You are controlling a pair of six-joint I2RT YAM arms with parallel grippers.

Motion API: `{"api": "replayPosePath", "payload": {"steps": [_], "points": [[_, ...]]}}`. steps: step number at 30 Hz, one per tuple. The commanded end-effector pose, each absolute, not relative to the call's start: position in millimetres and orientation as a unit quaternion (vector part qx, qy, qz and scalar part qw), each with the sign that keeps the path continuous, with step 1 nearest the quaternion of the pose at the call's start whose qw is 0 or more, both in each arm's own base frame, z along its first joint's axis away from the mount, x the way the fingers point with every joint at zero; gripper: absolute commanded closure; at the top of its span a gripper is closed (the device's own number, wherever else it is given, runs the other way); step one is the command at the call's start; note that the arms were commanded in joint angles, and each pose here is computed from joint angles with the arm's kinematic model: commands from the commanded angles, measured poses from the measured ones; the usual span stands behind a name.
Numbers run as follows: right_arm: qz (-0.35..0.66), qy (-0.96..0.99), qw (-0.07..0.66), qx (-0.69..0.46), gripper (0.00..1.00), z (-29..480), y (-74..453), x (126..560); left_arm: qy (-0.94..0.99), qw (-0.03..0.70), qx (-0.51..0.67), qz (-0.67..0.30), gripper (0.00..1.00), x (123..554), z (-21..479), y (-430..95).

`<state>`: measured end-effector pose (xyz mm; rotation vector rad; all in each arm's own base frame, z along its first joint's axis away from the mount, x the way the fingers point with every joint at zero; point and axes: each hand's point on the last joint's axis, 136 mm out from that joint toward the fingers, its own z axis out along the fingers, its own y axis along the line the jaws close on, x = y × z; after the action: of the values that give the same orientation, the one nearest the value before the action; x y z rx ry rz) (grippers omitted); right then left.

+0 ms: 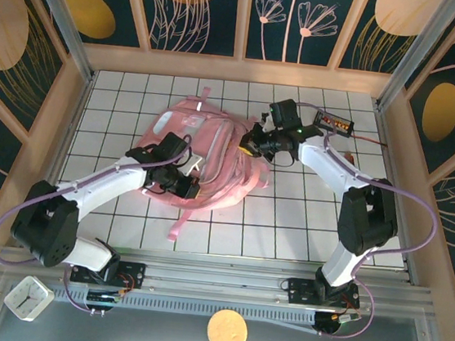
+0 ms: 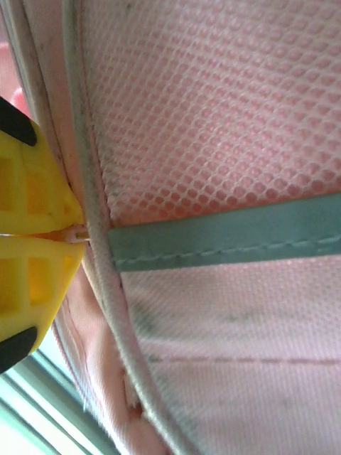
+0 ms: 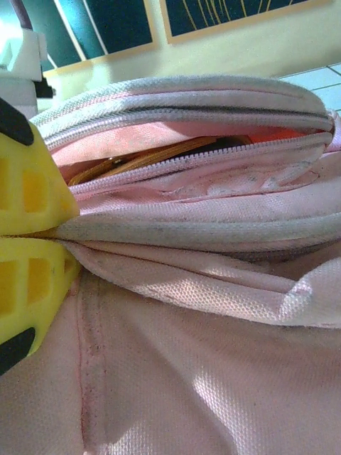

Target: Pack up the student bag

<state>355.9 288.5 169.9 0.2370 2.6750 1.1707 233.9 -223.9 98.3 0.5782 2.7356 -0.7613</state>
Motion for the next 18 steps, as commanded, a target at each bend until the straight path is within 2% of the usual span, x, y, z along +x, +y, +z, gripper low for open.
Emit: {"api": "replayPosePath", "payload": {"steps": [1, 18], "points": [[0.464, 0.870, 0.156, 0.053, 1.00, 222, 305, 353, 0.915, 0.110, 0.185, -0.340, 1.00, 216, 117, -240], [0.484, 0.863, 0.133, 0.061, 1.00, 203, 334, 325, 0.890, 0.130, 0.102, -0.426, 1.00, 237, 154, -279]]}}
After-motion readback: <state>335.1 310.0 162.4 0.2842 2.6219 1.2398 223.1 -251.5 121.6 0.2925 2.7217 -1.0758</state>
